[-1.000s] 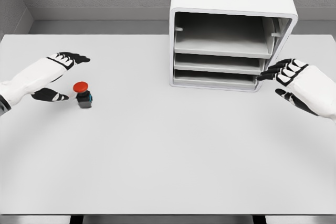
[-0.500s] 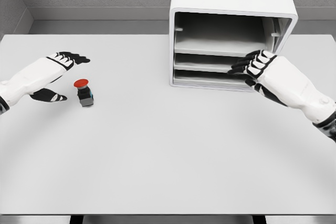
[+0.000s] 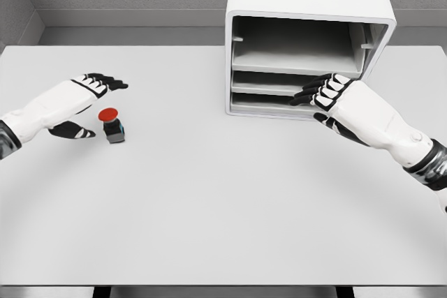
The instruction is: Slide open multi-storey tabletop storage cabinets and put open load switch and slide close multi-storey tabletop storage cabinets
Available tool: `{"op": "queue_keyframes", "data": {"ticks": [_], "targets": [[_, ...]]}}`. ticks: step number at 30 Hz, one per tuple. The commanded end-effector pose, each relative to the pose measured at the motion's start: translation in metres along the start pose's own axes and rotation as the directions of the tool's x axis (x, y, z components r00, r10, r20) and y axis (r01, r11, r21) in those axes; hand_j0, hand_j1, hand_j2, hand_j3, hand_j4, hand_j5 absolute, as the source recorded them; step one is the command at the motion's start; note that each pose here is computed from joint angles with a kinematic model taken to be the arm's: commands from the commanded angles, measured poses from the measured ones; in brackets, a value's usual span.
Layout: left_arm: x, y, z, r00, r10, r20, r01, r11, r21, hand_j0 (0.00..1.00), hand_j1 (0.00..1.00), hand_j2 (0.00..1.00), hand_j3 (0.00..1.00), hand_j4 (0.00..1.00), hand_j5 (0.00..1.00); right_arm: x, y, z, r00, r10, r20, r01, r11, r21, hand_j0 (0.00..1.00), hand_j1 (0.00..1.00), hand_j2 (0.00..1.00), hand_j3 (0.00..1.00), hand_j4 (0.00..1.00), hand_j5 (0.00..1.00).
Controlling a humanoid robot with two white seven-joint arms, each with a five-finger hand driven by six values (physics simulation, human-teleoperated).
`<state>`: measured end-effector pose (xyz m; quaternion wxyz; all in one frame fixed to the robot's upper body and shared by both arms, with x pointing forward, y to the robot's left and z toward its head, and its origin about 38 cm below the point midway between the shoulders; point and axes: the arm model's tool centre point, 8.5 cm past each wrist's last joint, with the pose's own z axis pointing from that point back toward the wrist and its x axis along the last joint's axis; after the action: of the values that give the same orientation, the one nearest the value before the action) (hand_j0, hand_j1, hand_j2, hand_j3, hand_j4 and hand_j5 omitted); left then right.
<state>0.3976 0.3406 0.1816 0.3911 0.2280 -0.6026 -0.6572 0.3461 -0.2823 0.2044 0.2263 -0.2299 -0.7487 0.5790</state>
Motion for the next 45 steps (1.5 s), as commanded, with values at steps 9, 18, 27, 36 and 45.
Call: {"op": "queue_keyframes", "data": {"ticks": [9,18,27,36,45], "targets": [[0.01,-0.013,-0.011,1.0,-0.006,0.027,0.007,0.999,-0.047,0.97,0.97,0.97,0.97,0.97,0.97,-0.003,-0.009,-0.008,1.0,0.013,0.011,-0.013,1.0,-0.026,0.7,0.7,0.7,0.7,0.7,0.7],[0.015,-0.019,-0.015,0.999,-0.005,0.045,0.008,0.998,-0.068,0.94,0.94,0.94,0.94,0.94,0.94,-0.001,-0.012,-0.016,1.0,0.009,0.021,-0.008,0.999,-0.051,0.7,0.7,0.7,0.7,0.7,0.7],[0.013,-0.017,-0.015,0.999,-0.007,0.042,0.01,0.998,-0.069,0.91,0.91,0.91,0.91,0.91,0.91,-0.01,-0.012,-0.022,1.0,0.005,0.003,-0.005,0.998,-0.066,0.7,0.7,0.7,0.7,0.7,0.7],[0.012,-0.028,-0.01,0.999,0.006,0.034,-0.002,0.996,-0.093,0.86,0.86,0.86,0.86,0.86,0.86,-0.018,0.001,-0.037,1.0,-0.029,-0.003,0.028,0.998,-0.051,0.71,0.71,0.71,0.71,0.71,0.71],[0.005,-0.031,-0.007,1.0,0.014,0.017,-0.012,0.994,-0.108,0.7,0.7,0.7,0.7,0.7,0.7,-0.029,0.012,-0.052,0.999,-0.053,-0.013,0.052,0.998,-0.04,0.72,0.72,0.72,0.72,0.72,0.72]]}}
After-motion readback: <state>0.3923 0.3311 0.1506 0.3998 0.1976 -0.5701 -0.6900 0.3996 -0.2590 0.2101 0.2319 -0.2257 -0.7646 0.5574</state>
